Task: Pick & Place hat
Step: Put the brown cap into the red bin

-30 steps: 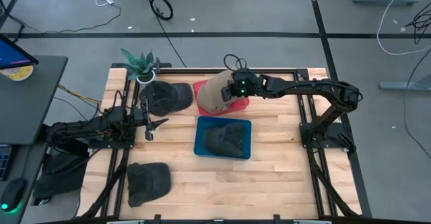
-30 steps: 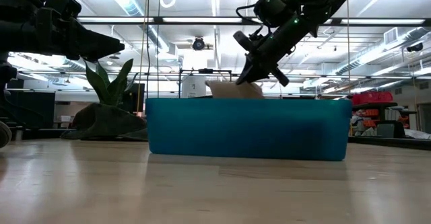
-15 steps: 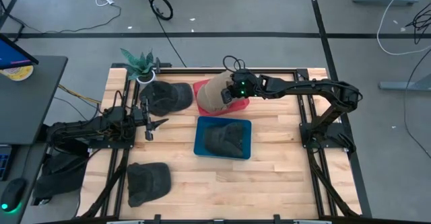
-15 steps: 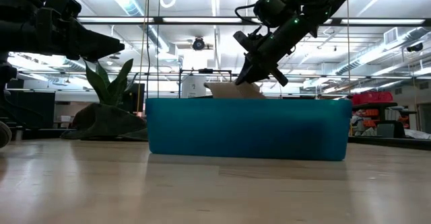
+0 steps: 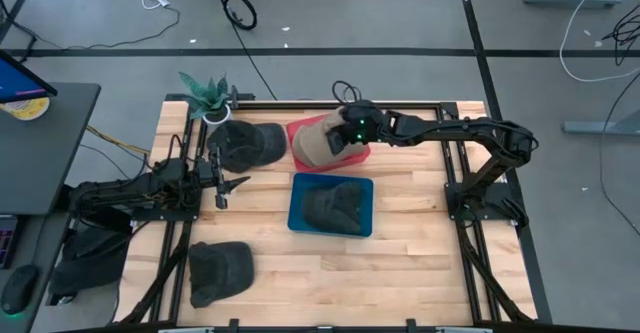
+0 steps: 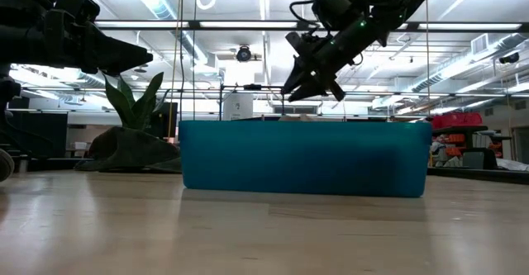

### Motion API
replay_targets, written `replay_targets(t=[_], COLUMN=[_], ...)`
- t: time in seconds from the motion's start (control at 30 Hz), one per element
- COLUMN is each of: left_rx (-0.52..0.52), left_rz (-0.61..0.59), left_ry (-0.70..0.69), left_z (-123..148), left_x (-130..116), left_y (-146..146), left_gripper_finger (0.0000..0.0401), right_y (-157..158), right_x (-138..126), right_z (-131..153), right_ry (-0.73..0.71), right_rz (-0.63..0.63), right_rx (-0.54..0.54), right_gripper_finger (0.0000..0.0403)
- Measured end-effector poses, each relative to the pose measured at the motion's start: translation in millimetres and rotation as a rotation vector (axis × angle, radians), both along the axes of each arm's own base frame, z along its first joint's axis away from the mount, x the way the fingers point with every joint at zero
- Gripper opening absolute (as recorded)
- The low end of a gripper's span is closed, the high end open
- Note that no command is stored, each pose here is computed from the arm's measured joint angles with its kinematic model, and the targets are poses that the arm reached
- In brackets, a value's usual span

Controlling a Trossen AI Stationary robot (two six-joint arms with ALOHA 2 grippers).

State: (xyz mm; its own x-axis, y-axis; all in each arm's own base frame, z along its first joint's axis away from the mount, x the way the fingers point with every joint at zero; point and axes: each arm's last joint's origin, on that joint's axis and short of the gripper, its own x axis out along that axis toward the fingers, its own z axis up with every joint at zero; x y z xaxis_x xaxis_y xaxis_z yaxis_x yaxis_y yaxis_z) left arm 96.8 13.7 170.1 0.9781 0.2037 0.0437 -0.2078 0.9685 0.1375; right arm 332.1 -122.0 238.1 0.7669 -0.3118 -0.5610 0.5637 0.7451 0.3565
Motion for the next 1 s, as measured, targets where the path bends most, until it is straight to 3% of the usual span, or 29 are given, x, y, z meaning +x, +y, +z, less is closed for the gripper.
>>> replay_targets(t=[0.13,0.23,0.37,0.47,0.7,1.0], left_rx=[0.0,0.0,0.0,0.0,0.0,0.0], left_rz=[0.0,0.0,0.0,0.0,0.0,0.0], left_ry=[0.0,0.0,0.0,0.0,0.0,-0.001], left_z=[0,0,0,0,0,0], left_x=[0,0,0,0,0,0], left_y=[0,0,0,0,0,0], left_gripper_finger=[0.0177,0.0177,0.0177,0.0177,0.0177,0.0177], right_y=[6,10,10,8,-8,-39], right_x=[2,2,2,4,14,12], right_z=[0,-1,-1,-5,-39,-79], right_ry=[0.026,0.064,0.083,0.095,0.15,0.19], right_rz=[0.12,0.161,0.129,0.105,0.098,0.07], right_rx=[-0.068,-0.119,-0.157,-0.164,-0.118,0.052], right_gripper_finger=[0.0122,0.0094,0.002,0.001,0.0003,0.0001])
